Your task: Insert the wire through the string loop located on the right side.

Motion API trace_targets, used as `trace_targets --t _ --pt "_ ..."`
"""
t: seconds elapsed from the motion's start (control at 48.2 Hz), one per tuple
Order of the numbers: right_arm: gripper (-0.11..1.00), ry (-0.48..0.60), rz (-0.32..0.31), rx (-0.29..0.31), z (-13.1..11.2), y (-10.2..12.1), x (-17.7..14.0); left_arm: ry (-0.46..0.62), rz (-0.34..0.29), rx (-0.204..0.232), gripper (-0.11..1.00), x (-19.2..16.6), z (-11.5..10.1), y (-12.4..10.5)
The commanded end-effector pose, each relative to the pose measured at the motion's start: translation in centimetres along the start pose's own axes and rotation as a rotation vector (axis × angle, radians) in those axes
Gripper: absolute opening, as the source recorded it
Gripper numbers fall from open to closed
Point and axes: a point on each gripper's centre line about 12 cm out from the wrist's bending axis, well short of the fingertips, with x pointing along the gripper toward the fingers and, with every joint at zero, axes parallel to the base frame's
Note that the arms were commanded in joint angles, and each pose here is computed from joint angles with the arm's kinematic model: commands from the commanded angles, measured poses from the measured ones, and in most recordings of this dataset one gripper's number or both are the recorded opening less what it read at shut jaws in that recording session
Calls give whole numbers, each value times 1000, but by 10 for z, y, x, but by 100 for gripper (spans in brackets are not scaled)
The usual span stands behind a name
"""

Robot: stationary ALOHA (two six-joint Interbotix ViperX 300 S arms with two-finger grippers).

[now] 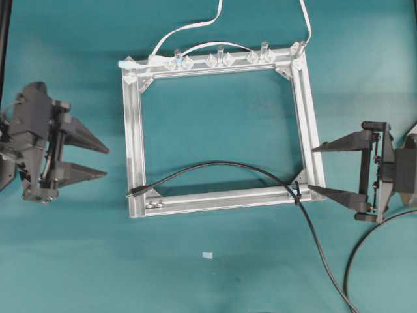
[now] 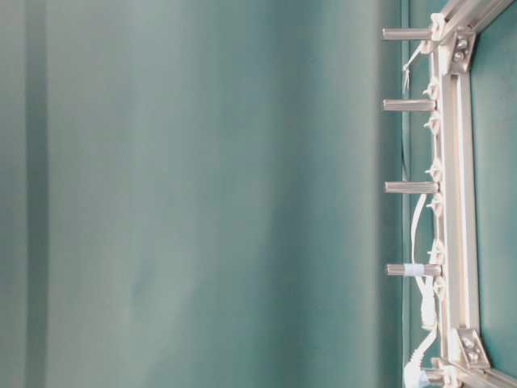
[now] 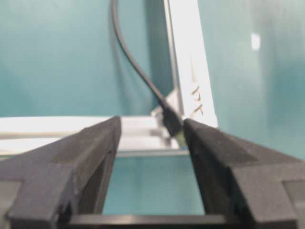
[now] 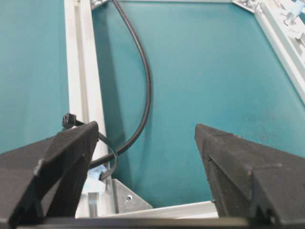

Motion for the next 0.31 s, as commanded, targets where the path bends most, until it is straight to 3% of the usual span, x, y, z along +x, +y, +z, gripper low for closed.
trace_targets --t 0.0,0.29 --pt "90 -27 2 14 7 0 -1 -62 5 6 58 -5 5 3" --pt "90 7 -1 13 -1 -5 -3 -80 14 3 58 -12 -2 7"
